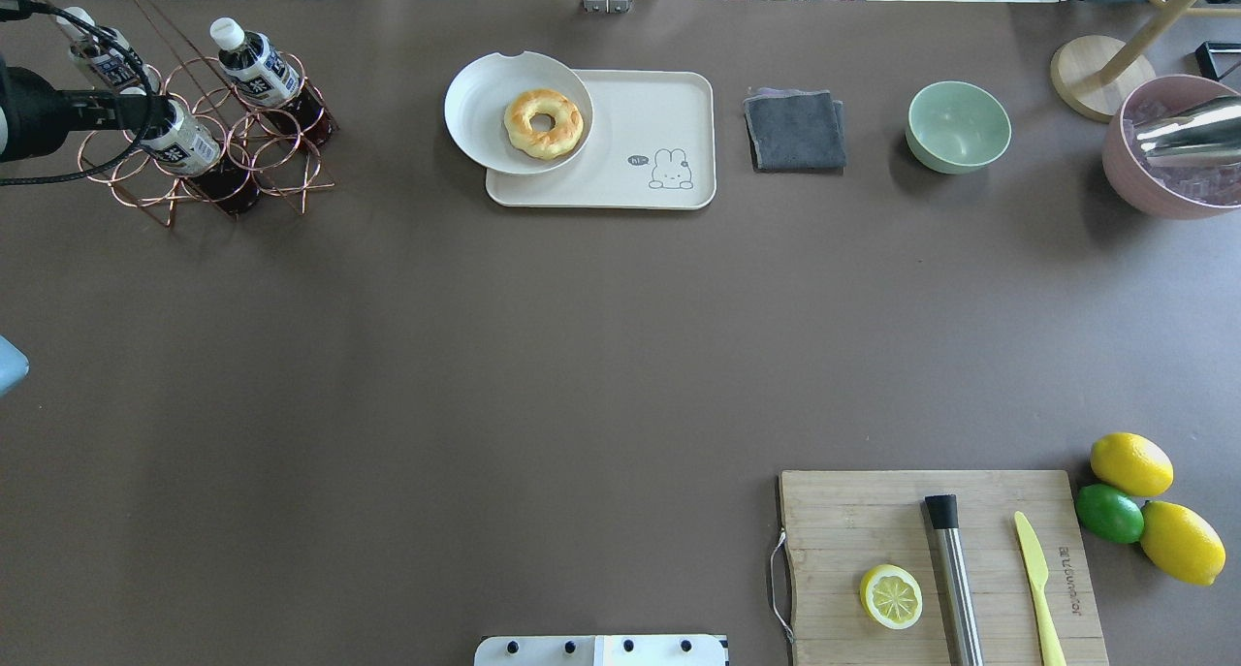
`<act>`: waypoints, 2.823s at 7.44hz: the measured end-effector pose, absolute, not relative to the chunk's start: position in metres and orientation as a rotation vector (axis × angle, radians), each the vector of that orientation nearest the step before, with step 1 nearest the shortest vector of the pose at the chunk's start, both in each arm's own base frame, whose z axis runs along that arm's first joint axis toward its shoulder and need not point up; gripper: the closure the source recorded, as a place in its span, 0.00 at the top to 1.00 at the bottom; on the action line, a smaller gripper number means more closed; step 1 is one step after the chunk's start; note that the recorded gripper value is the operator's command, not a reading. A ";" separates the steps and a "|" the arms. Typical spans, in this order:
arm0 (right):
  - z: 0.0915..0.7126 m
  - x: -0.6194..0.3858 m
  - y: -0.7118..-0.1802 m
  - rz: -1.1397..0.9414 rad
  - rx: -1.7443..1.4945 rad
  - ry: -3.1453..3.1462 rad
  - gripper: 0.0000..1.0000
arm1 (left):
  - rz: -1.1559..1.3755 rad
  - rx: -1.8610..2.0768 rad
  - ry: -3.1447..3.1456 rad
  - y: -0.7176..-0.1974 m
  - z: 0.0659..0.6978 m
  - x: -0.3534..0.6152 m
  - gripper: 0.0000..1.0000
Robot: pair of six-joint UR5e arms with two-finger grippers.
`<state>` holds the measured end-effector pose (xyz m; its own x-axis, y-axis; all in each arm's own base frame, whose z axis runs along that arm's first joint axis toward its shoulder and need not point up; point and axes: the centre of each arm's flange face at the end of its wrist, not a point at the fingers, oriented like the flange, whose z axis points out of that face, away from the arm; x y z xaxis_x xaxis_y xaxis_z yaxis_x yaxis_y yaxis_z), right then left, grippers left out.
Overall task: Place tea on tray
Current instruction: 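Reach the left gripper into the copper rack and grasp a dark tea bottle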
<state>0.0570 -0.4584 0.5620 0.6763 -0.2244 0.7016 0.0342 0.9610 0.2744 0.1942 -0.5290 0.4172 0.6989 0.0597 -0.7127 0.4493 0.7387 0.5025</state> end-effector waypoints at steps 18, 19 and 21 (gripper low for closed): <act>0.562 0.057 -0.458 -0.148 0.248 -0.817 1.00 | -0.259 0.751 0.816 -0.554 0.412 0.174 0.00; 0.562 0.057 -0.458 -0.148 0.248 -0.817 1.00 | -0.253 0.752 0.820 -0.560 0.399 0.153 0.00; 0.562 0.057 -0.458 -0.149 0.248 -0.817 1.00 | -0.216 0.758 0.789 -0.560 0.356 0.109 0.00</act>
